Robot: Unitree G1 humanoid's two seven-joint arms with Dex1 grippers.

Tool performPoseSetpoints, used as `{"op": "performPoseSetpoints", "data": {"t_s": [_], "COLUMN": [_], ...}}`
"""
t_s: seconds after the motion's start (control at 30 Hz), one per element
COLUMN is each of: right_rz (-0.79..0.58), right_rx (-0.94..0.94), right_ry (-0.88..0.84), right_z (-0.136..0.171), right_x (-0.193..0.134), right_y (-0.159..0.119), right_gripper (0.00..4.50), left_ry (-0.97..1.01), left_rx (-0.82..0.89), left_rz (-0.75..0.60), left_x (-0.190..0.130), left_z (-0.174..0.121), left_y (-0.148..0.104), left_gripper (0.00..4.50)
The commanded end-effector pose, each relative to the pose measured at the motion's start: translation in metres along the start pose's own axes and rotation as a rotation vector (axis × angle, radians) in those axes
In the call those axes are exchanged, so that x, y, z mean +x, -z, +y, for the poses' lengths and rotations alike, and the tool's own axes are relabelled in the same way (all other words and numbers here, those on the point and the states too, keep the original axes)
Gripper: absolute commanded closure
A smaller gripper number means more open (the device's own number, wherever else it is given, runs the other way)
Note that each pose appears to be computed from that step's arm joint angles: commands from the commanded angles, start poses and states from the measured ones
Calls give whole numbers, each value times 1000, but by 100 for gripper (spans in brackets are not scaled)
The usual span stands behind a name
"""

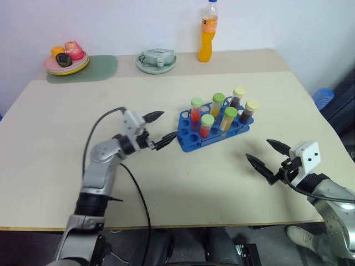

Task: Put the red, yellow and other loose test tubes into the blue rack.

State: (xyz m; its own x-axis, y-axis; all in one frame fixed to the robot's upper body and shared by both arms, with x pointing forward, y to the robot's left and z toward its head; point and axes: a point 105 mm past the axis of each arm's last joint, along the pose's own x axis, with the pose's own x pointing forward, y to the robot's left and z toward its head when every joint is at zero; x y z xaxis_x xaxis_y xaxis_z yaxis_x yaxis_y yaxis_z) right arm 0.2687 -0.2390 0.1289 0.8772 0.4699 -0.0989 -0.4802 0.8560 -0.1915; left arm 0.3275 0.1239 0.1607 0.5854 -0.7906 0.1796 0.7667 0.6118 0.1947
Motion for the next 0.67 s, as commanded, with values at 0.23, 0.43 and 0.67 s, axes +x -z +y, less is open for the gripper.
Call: {"op": "performPoseSetpoints", "data": {"t_s": [0.23, 0.43, 0.67], "right_rz": [-14, -13, -17], "right_rx": [-57, -62, -67], "right_ry": [18, 18, 24], "right_z": [-27, -30, -32], "right_x": [-13, -16, -16], "right_y": [-1, 3, 0], "right_gripper": [0, 0, 0], "left_ry": [-108, -113, -107], "left_rx": [-12, -61, -109], "left_rz": [85, 147, 173], "left_x": [-62, -77, -80], "left_z": [4, -6, -18], "left_y": [-12, -1, 7], "left_gripper": [4, 4, 4]}}
